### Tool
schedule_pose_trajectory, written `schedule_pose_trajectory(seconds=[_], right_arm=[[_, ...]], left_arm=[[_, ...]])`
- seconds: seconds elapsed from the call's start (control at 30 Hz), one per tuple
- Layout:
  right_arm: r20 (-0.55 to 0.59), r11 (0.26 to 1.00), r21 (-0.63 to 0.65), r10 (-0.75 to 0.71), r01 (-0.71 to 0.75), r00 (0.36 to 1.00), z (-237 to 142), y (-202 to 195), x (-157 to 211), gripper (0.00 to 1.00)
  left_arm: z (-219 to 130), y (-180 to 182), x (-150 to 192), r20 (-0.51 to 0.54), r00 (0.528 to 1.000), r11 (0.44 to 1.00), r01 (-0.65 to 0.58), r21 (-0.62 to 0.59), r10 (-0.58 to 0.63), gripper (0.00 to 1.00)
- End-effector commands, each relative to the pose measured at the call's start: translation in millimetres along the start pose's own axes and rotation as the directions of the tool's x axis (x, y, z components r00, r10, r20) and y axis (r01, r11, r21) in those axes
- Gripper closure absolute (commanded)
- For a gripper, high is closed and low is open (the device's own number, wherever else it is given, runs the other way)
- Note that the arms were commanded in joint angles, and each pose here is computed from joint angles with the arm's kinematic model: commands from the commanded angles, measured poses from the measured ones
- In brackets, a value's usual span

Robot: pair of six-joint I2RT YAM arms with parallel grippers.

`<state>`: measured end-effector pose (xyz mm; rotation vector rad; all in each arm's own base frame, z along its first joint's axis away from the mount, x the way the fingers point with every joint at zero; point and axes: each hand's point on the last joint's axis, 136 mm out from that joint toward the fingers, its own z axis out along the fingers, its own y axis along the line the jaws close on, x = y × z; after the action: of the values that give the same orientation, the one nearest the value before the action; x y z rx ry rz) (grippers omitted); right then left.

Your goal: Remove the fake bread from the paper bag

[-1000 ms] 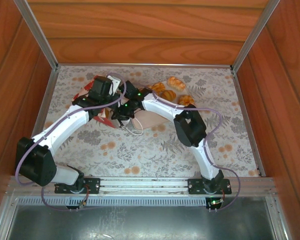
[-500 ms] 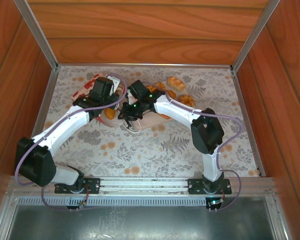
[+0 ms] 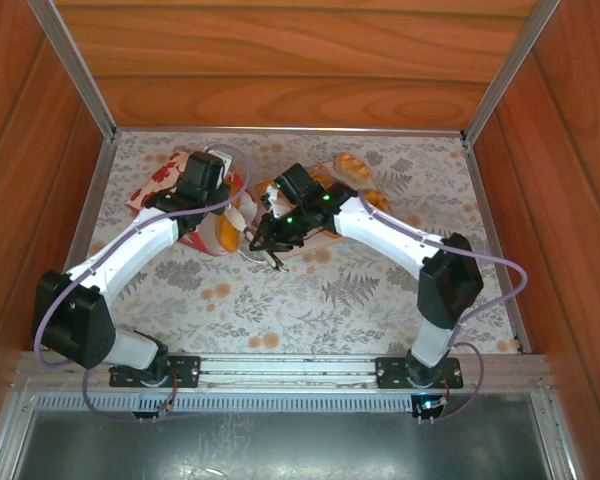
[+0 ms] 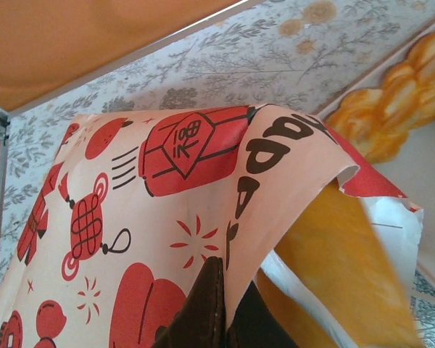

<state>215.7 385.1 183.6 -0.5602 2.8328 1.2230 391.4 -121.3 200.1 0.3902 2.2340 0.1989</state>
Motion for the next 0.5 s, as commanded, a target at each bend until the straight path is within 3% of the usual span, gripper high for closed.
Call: schedule_pose_trajectory(seconds=[0.0, 0.2, 0.47], right_arm=[[-0.016, 0.995, -0.057, -0.08, 0.079, 0.997, -30, 17, 24, 0.99], [-0.027, 0.993, -0.074, -0.098, 0.096, 0.995, -60, 19, 63, 0.98], [0.087, 0.999, -0.009, -0.039, 0.04, 0.995, -94, -3, 79, 0.97]], left_arm=[[3, 14, -8, 0.004, 1.0, 0.999, 0.023, -0.039, -0.023, 1.0], [14, 21, -1, -0.03, 1.0, 0.998, -0.001, -0.07, -0.002, 1.0], [8, 22, -8, -0.006, 1.0, 0.998, -0.003, -0.056, 0.002, 1.0]])
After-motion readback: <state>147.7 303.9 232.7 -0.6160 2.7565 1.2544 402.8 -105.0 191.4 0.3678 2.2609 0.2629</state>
